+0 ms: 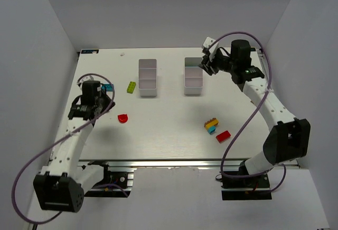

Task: Sort the legos into containers by color

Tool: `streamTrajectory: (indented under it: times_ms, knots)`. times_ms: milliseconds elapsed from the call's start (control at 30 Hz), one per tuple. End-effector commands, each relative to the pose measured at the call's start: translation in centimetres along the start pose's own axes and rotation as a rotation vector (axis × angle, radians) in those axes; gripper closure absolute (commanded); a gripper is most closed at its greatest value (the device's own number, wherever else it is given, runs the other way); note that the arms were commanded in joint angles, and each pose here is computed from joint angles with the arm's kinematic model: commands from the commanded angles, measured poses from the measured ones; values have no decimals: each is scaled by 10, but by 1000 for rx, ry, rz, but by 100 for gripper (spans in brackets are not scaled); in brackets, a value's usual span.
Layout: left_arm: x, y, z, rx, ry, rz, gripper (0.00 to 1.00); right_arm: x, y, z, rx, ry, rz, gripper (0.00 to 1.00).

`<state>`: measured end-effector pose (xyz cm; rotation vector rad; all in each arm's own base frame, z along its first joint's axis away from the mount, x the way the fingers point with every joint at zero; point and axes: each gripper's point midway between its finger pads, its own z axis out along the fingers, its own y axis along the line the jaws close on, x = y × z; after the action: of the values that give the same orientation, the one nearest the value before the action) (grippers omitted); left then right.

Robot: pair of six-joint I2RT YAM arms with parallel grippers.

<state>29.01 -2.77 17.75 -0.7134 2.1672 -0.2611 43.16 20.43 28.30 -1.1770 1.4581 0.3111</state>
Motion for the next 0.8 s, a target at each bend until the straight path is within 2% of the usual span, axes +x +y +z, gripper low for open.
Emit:
streamTrajectory:
  times_ms: [0, 33, 67, 100, 167, 267, 333, 400, 533, 567, 633, 667, 700, 767]
  knots:
    - [4, 23, 10, -162, 81, 46, 60, 11, 33, -10, -84, 32, 166, 50]
    - [-1, 27, 12, -195, 84, 44, 40, 13, 44, -13, -121, 36, 191, 48]
    - [-1, 31, 16, -225, 95, 46, 35, 17, 54, -17, -147, 55, 222, 40]
    - [1, 35, 25, -247, 122, 49, 32, 13, 60, -22, -157, 44, 235, 37]
    - [-9, 35, 32, -242, 122, 50, 29, 21, 71, -26, -168, 58, 279, 30]
    - [-21, 27, 46, -236, 133, 78, 26, 18, 66, -37, -121, 44, 287, 28]
    - [-22, 22, 56, -225, 158, 89, 24, 11, 55, -47, -94, 22, 307, 29]
    - [-24, 16, 62, -200, 160, 98, 23, 9, 30, -63, -55, 3, 377, 34]
    - [-14, 14, 69, -174, 194, 97, 20, 29, 10, -90, -51, 61, 470, 47]
    - [-12, 15, 68, -172, 192, 100, 19, 48, 14, -101, -66, 116, 503, 49]
    - [-6, 19, 67, -175, 203, 109, 18, 55, 24, -111, -106, 145, 506, 48]
    - [-6, 18, 64, -164, 196, 111, 18, 65, 36, -120, -135, 191, 545, 45]
    - [-6, 18, 63, -156, 192, 113, 16, 70, 40, -126, -148, 206, 503, 44]
    - [-4, 18, 57, -142, 186, 119, 13, 84, 54, -139, -169, 258, 528, 40]
